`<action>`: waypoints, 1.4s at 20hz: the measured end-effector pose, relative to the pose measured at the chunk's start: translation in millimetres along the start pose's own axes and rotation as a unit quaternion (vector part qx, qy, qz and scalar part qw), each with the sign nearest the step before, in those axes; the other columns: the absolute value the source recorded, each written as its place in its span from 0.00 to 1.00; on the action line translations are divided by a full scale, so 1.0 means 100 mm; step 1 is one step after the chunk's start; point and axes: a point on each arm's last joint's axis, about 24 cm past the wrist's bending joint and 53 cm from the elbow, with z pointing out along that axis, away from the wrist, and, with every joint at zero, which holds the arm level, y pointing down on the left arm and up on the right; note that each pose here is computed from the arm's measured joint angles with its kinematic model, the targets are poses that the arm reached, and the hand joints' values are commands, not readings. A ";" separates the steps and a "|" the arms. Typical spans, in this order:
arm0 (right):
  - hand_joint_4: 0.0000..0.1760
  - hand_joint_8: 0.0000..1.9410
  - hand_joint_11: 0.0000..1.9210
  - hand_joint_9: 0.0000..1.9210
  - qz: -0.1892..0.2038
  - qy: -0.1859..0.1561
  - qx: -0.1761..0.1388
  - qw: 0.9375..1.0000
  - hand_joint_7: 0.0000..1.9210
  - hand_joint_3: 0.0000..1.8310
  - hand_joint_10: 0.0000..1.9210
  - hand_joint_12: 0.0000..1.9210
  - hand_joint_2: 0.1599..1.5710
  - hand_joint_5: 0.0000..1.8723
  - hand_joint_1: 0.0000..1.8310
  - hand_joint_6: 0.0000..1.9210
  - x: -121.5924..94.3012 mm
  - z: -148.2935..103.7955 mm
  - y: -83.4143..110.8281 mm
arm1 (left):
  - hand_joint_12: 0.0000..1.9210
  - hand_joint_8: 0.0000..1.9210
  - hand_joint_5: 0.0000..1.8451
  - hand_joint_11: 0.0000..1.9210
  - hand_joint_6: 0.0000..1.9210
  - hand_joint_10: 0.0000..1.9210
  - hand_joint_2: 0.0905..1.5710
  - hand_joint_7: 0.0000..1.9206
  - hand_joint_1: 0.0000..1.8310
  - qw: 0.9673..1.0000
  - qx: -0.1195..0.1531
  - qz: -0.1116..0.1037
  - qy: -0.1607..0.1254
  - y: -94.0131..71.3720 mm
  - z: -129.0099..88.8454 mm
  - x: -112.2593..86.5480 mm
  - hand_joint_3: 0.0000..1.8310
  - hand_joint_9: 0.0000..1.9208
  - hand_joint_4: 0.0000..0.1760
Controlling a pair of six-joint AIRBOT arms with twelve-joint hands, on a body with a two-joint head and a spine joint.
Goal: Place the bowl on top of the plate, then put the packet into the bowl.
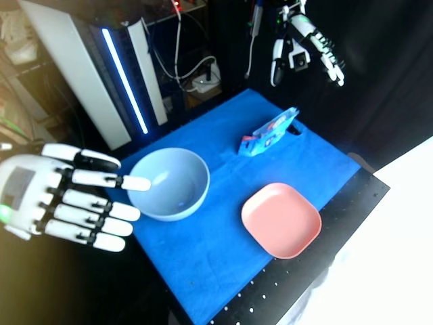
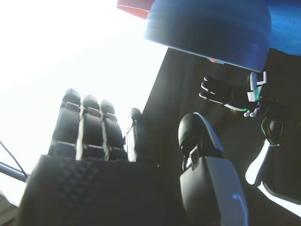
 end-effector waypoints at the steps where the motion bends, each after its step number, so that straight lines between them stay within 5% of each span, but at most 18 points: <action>1: 0.20 0.00 0.11 0.10 0.000 0.001 0.000 1.000 0.10 0.00 0.00 0.10 0.69 0.07 0.27 0.00 0.00 0.00 0.00 | 0.01 0.00 0.04 0.01 0.00 0.00 0.56 0.00 0.43 1.000 0.000 -0.002 -0.001 0.00 0.00 0.01 0.00 0.00 0.36; 2: 0.22 0.00 0.11 0.10 0.000 0.000 0.000 1.000 0.10 0.00 0.00 0.10 0.69 0.07 0.27 0.00 0.00 0.00 0.00 | 0.00 0.00 0.04 0.01 0.00 0.00 0.56 0.00 0.44 1.000 -0.001 -0.002 0.002 0.01 0.00 0.03 0.00 0.00 0.39; 6: 0.00 0.00 0.13 0.12 0.001 0.001 -0.001 1.000 0.11 0.00 0.01 0.09 0.71 0.08 0.25 0.00 0.00 0.00 0.00 | 0.01 0.00 0.04 0.02 0.00 0.00 0.56 0.00 0.45 1.000 -0.003 -0.004 0.003 0.02 0.00 0.05 0.00 0.00 0.37; 12: 0.21 0.00 0.01 0.03 -0.001 0.036 -0.047 0.998 0.06 0.00 0.00 0.02 0.67 0.07 0.29 0.00 0.19 0.06 0.25 | 0.02 0.00 0.04 0.02 0.00 0.00 0.56 0.00 0.45 1.000 -0.002 -0.004 0.005 0.02 0.00 0.06 0.00 0.00 0.39; 14: 0.05 0.00 0.03 0.05 0.001 0.038 -0.045 0.998 0.07 0.00 0.01 0.03 0.66 0.07 0.26 0.00 0.21 0.06 0.24 | 0.02 0.00 0.04 0.03 0.00 0.00 0.55 0.00 0.45 1.000 -0.005 -0.005 0.004 0.03 0.00 0.06 0.00 0.00 0.30; 17: 0.08 0.00 0.03 0.07 0.001 0.045 -0.052 0.998 0.08 0.00 0.00 0.05 0.59 0.06 0.28 0.00 0.26 0.06 0.29 | 0.02 0.00 0.04 0.03 0.00 0.00 0.56 0.00 0.42 1.000 -0.004 -0.005 0.005 0.03 0.00 0.06 0.00 0.00 0.28; 19: 0.00 0.00 0.07 0.08 -0.002 0.065 -0.063 0.996 0.08 0.00 0.00 0.08 0.55 0.06 0.34 0.00 0.38 0.07 0.35 | 0.02 0.00 0.04 0.03 0.00 0.00 0.56 0.00 0.42 1.000 -0.004 -0.005 0.006 0.03 0.00 0.07 0.00 0.00 0.28; 20: 0.07 0.00 0.08 0.10 -0.007 0.078 -0.066 0.995 0.09 0.00 0.00 0.15 0.54 0.06 0.33 0.00 0.44 0.08 0.38 | 0.02 0.00 0.04 0.02 0.00 0.00 0.56 0.00 0.42 1.000 -0.005 -0.005 0.005 0.03 0.00 0.06 0.00 0.00 0.30; 21: 0.00 0.00 0.08 0.11 -0.012 0.090 -0.071 0.993 0.11 0.00 0.00 0.17 0.54 0.07 0.30 0.00 0.49 0.10 0.41 | 0.03 0.00 0.04 0.04 0.00 0.00 0.55 0.00 0.42 1.000 -0.004 -0.005 0.005 0.03 0.00 0.06 0.00 0.00 0.30; 22: 0.31 0.00 0.03 0.10 -0.015 0.098 -0.071 0.993 0.10 0.00 0.00 0.20 0.52 0.04 0.29 0.00 0.53 0.11 0.41 | 0.03 0.00 0.04 0.03 0.00 0.00 0.55 0.00 0.43 1.000 -0.004 -0.005 0.006 0.03 0.00 0.07 0.00 0.00 0.31; 24: 0.51 0.00 0.00 0.09 -0.019 0.111 -0.061 0.992 0.08 0.00 0.00 0.25 0.50 0.04 0.33 0.00 0.60 0.11 0.37 | 0.03 0.00 0.04 0.03 0.00 0.00 0.55 0.00 0.43 1.000 -0.004 -0.005 0.006 0.03 0.00 0.06 0.00 0.00 0.34; 26: 0.41 0.00 0.00 0.07 -0.025 0.127 -0.054 0.990 0.06 0.01 0.00 0.23 0.54 0.06 0.31 0.00 0.68 0.11 0.33 | 0.04 0.00 0.04 0.03 0.00 0.00 0.55 0.00 0.43 1.000 -0.004 -0.006 0.006 0.03 0.00 0.08 0.00 0.00 0.32; 28: 0.46 0.00 0.00 0.06 -0.031 0.142 -0.049 0.988 0.06 0.00 0.00 0.22 0.54 0.08 0.30 0.00 0.76 0.13 0.32 | 0.04 0.00 0.05 0.03 0.00 0.00 0.55 0.00 0.43 1.000 -0.005 -0.007 0.009 0.04 -0.01 0.10 0.00 0.00 0.27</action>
